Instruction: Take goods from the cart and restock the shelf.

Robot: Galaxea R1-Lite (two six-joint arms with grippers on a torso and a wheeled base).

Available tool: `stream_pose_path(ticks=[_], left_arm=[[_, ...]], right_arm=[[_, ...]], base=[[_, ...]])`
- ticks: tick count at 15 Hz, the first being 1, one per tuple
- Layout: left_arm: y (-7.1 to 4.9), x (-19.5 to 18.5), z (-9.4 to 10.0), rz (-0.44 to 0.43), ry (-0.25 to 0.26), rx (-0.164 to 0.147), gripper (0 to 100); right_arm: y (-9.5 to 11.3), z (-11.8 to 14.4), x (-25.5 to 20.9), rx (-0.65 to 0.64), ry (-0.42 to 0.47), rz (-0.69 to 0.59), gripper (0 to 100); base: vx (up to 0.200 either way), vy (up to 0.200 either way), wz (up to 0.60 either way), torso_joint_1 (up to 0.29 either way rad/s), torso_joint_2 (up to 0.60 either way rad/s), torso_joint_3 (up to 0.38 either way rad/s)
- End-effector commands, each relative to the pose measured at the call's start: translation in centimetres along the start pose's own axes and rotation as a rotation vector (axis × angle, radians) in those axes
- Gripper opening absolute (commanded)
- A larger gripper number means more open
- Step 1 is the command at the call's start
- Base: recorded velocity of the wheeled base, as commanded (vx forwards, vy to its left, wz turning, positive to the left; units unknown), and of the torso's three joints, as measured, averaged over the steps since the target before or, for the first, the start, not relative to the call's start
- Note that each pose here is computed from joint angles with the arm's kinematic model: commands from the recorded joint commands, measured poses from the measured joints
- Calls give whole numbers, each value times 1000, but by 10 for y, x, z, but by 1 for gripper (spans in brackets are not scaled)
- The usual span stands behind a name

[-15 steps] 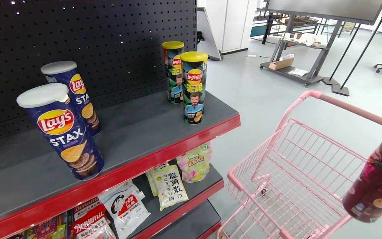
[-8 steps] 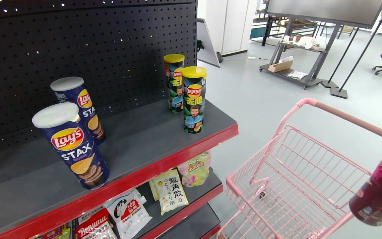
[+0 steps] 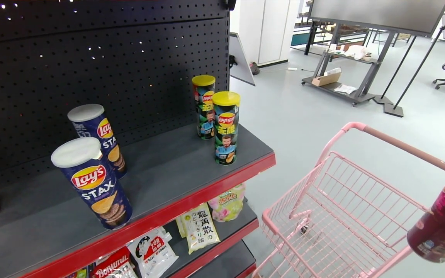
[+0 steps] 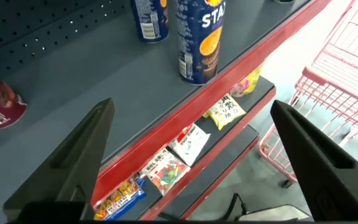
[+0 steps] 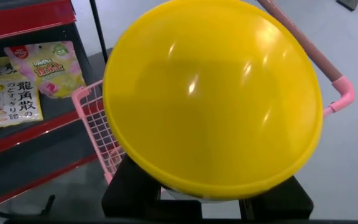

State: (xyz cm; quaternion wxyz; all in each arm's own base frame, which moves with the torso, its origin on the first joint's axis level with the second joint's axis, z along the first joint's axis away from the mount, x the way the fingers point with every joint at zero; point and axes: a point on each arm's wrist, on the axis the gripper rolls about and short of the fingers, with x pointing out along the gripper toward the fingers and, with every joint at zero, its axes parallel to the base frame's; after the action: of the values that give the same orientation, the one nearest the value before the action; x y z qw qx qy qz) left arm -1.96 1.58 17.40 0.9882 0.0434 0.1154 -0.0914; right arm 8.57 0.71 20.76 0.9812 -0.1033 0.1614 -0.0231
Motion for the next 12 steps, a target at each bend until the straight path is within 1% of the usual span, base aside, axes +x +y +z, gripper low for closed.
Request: stream_pose_path(ticks=[1, 9, 11, 12], left_arm=[[0, 1, 0, 0, 6, 1, 100], [0, 2, 1, -1, 9, 5, 100], [0, 1, 1, -9, 6, 19, 100], [-1, 1, 2, -18, 3, 19, 100]], right_arm=[[0, 0, 2, -5, 7, -1, 0], [1, -9, -2, -14, 9, 3, 0], [1, -18, -6, -12, 9, -1, 0], [1, -22, -12, -8, -8, -2, 0]], base=[[0, 0, 600, 139, -310, -154], [0, 0, 600, 20, -21, -13], [0, 0, 0, 0, 0, 0], [0, 0, 0, 0, 0, 0]])
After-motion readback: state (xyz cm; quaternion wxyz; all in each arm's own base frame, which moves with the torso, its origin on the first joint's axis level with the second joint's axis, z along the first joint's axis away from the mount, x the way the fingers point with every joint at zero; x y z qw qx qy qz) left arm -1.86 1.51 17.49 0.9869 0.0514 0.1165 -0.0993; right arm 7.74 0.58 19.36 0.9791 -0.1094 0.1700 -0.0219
